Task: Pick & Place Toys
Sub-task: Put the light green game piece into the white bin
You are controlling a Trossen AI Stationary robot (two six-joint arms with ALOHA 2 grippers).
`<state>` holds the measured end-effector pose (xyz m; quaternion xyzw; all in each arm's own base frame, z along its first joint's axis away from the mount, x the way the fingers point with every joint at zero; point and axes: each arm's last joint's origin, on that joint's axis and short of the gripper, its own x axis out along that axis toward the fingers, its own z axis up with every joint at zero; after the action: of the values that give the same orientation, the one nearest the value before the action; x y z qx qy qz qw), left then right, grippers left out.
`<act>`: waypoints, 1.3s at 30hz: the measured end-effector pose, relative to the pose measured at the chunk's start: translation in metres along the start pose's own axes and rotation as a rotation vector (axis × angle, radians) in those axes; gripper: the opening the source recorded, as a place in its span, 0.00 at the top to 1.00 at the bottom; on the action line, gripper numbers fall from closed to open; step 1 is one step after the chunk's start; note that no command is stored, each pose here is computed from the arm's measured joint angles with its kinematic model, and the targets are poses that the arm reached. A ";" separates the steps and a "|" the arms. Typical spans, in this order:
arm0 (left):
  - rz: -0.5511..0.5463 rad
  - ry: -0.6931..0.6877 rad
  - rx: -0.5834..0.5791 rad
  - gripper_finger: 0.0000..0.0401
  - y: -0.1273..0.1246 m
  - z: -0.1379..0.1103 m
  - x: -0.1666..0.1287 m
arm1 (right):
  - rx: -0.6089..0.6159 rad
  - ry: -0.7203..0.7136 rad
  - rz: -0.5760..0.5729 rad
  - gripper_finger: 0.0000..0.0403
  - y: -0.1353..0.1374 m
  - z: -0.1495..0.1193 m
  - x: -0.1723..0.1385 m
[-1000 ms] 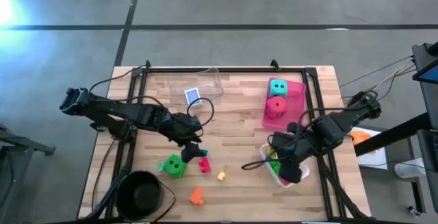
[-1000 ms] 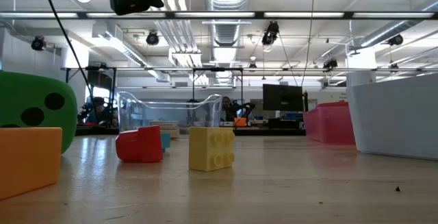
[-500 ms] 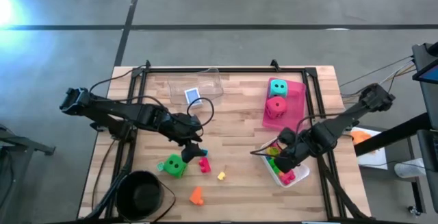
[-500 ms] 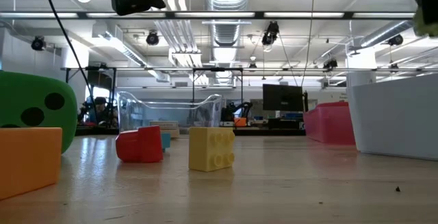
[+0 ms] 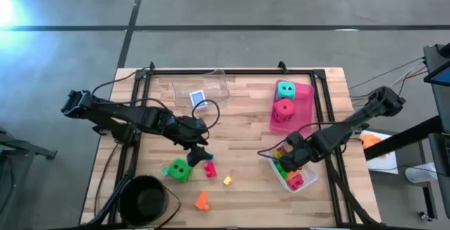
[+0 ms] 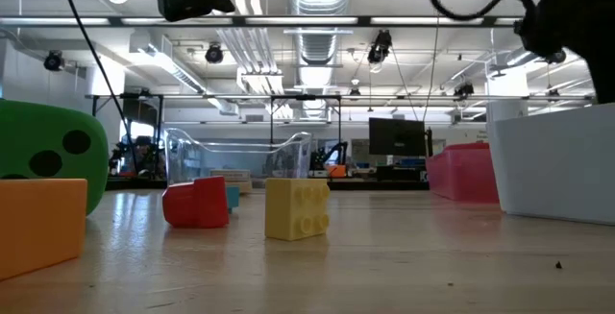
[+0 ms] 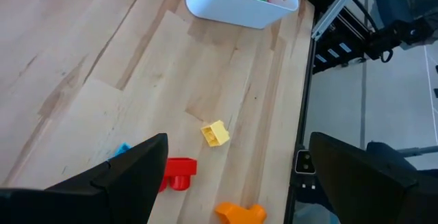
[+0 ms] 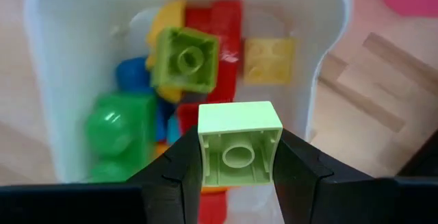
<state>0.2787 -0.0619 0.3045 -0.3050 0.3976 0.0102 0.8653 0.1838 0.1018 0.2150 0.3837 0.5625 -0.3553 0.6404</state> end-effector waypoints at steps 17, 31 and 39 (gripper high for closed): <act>0.008 -0.009 -0.005 0.11 0.002 0.002 0.000 | 0.017 -0.009 -0.085 0.69 0.003 0.026 0.023; 0.008 -0.009 -0.009 0.11 0.002 0.002 0.000 | -0.004 -0.005 -0.102 0.69 0.007 0.028 0.031; 0.008 -0.009 -0.009 0.11 0.002 0.002 0.000 | -0.004 -0.006 -0.096 0.69 0.008 0.028 0.031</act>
<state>0.2793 -0.0596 0.3044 -0.3071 0.3949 0.0170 0.8657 0.2067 0.0798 0.1869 0.3541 0.5791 -0.3857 0.6250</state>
